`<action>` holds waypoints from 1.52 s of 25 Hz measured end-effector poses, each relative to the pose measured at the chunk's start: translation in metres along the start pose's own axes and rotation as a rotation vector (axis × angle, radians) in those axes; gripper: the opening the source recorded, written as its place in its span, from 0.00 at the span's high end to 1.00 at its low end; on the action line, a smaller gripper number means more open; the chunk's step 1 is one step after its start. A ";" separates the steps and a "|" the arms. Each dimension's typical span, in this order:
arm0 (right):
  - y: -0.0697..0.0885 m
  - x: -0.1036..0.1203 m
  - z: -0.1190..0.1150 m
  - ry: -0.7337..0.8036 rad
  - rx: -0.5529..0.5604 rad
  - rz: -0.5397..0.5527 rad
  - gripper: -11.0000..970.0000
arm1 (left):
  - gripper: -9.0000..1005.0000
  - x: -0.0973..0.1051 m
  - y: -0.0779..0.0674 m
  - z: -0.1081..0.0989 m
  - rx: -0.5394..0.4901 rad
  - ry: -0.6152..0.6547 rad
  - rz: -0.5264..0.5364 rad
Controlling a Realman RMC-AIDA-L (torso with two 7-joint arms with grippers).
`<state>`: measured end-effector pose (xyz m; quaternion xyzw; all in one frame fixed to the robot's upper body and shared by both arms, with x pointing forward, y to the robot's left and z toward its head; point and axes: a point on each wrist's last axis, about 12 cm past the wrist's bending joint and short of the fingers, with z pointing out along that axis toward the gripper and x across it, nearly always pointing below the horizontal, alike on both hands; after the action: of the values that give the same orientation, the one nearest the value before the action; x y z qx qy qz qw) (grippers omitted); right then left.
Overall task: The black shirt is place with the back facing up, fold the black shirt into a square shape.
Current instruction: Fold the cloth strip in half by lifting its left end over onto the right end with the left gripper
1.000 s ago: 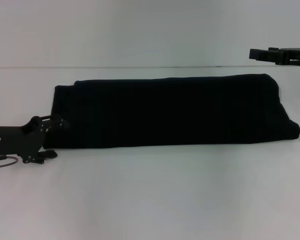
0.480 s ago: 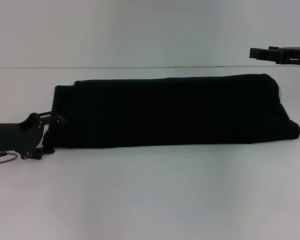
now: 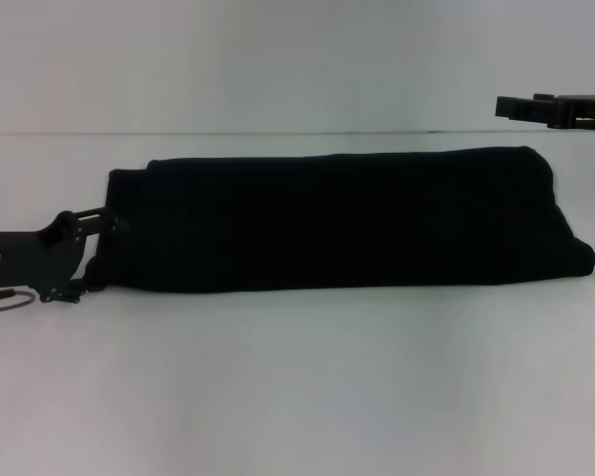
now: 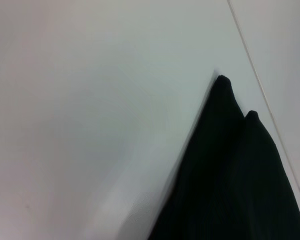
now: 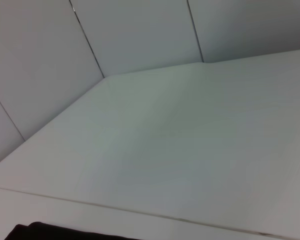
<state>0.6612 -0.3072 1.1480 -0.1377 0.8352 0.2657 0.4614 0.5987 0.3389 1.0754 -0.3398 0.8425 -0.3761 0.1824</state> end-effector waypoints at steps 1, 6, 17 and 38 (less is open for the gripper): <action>0.000 0.000 0.000 0.000 0.000 0.000 0.24 | 0.07 0.000 0.000 0.000 -0.002 0.000 0.003; -0.001 0.001 -0.001 0.001 0.002 0.001 0.24 | 0.07 0.000 0.002 -0.001 -0.008 0.001 0.009; 0.000 -0.001 0.000 0.000 -0.002 0.003 0.24 | 0.07 0.008 0.004 0.003 -0.001 0.036 -0.001; -0.001 -0.002 -0.001 -0.003 0.003 0.006 0.24 | 0.07 0.001 0.002 0.004 -0.008 -0.015 0.014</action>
<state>0.6621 -0.3086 1.1503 -0.1339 0.8352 0.2661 0.4622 0.5994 0.3373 1.0712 -0.3376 0.8448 -0.3690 0.1900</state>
